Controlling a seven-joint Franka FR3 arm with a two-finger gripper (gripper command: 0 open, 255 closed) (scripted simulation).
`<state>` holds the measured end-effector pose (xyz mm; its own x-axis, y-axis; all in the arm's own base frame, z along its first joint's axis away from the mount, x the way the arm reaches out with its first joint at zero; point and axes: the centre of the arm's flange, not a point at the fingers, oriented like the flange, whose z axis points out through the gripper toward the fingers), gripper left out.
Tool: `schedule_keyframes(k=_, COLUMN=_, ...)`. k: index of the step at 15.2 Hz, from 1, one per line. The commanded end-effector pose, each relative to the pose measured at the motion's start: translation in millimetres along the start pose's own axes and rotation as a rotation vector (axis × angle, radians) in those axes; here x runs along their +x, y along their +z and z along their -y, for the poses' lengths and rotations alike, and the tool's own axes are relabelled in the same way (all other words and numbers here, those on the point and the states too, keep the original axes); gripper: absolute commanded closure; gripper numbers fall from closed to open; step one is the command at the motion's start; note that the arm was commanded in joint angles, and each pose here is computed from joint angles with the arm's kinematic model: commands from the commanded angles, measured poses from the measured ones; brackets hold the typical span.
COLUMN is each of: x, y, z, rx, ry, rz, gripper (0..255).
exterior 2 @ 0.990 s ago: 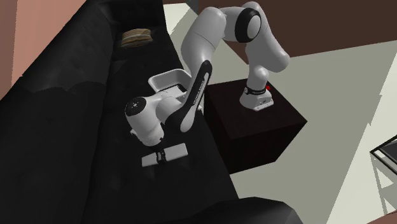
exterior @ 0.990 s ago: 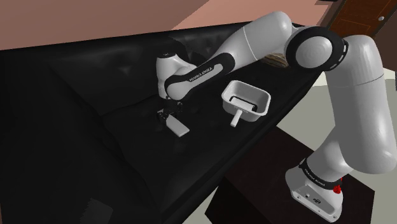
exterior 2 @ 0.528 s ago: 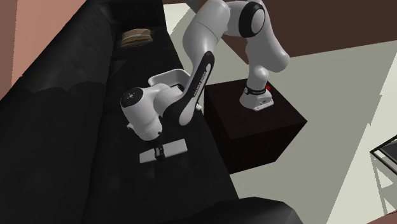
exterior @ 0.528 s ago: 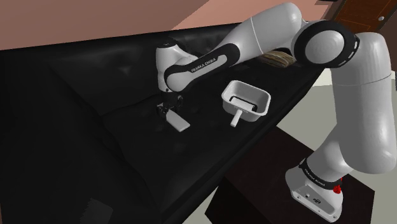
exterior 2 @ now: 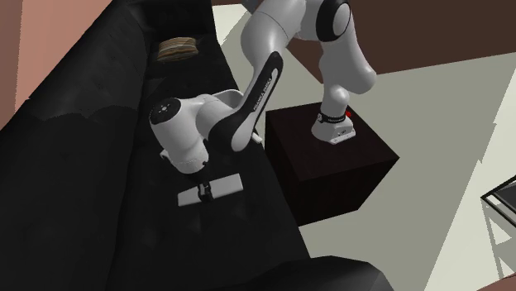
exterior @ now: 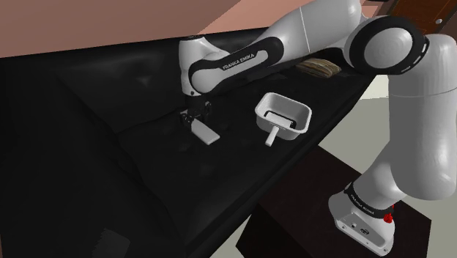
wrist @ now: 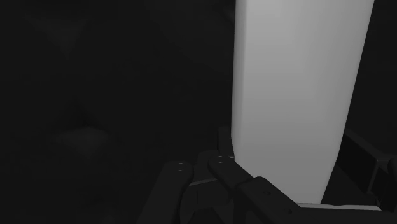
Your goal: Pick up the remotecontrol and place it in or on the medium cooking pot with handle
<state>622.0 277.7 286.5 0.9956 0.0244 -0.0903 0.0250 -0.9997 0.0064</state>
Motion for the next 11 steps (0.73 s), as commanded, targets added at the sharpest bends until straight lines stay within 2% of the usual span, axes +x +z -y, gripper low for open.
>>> schedule_keyframes(k=1, x=0, y=-11, z=0, rx=0.0, ry=0.0, rz=0.0, gripper=255)
schedule_keyframes(k=11, x=-5, y=-63, z=-1, rx=0.0, ry=0.0, rz=0.0, gripper=255)
